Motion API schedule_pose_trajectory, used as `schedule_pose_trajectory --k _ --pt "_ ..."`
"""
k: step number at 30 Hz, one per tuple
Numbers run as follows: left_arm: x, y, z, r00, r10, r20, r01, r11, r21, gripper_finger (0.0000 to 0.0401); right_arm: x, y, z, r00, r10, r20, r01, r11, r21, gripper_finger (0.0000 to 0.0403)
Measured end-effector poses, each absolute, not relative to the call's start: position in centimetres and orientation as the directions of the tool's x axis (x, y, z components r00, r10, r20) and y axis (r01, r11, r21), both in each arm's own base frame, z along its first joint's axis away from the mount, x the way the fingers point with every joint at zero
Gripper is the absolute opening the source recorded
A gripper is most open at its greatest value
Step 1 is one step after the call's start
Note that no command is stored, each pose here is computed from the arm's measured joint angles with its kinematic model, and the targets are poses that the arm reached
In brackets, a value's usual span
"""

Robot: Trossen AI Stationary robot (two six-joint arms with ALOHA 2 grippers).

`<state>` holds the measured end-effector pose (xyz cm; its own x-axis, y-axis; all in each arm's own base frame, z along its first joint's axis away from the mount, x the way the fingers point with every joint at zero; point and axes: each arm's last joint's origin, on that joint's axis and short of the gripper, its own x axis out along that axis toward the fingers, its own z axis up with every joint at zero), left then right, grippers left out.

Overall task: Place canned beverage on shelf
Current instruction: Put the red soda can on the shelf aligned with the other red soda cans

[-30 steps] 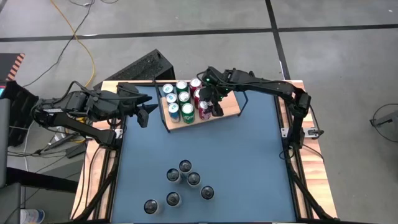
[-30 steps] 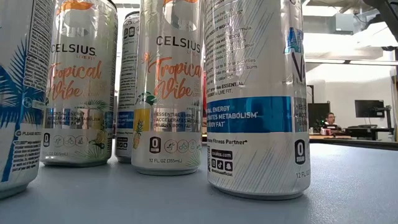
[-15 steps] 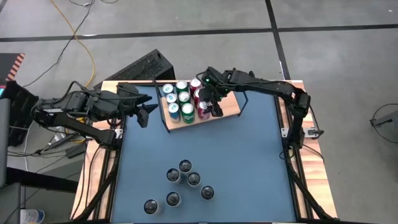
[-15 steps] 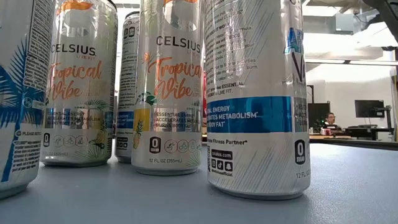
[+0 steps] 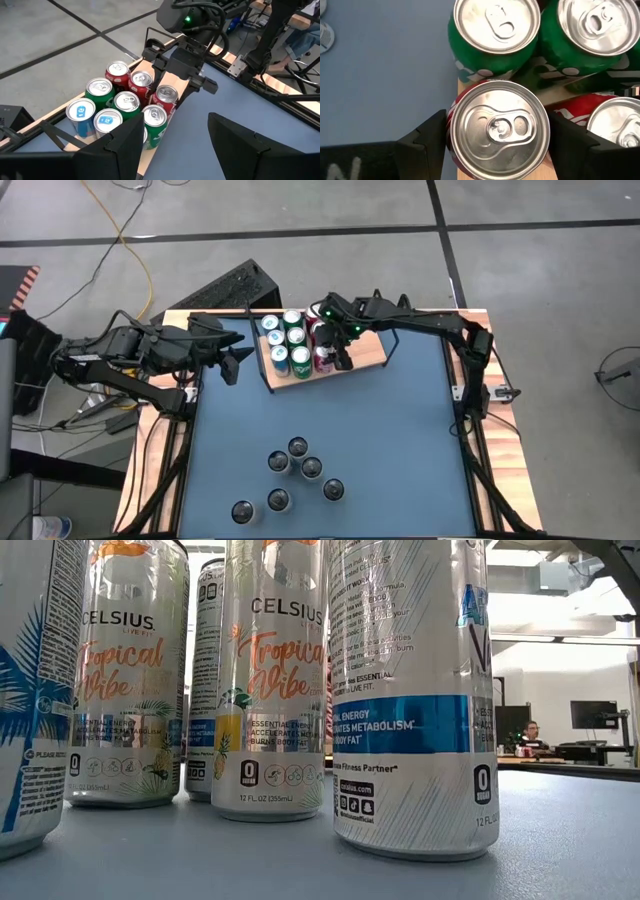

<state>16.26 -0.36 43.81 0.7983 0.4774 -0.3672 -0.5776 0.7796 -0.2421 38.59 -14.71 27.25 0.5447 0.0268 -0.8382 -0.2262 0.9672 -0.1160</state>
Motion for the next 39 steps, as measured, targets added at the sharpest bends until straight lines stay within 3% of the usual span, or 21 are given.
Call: schedule_pose_trajectory --k 12,23,39 --pt "16.3 -0.4 43.8 0.797 0.479 -0.367 -0.577 0.785 -0.227 0.0206 38.3 -14.8 28.0 0.527 0.029 -0.85 -0.22 0.97 -0.103 0.0273" --pt "16.3 -0.3 43.8 0.796 0.481 -0.367 -0.578 0.783 -0.227 0.0206 38.3 -14.3 28.0 0.511 0.04 -0.858 -0.206 0.976 -0.077 0.0331" --pt "16.3 -0.4 43.8 0.798 0.477 -0.368 -0.577 0.781 -0.238 0.0206 37.3 -14.5 27.6 0.417 0.023 -0.909 -0.162 0.986 -0.049 0.0331"
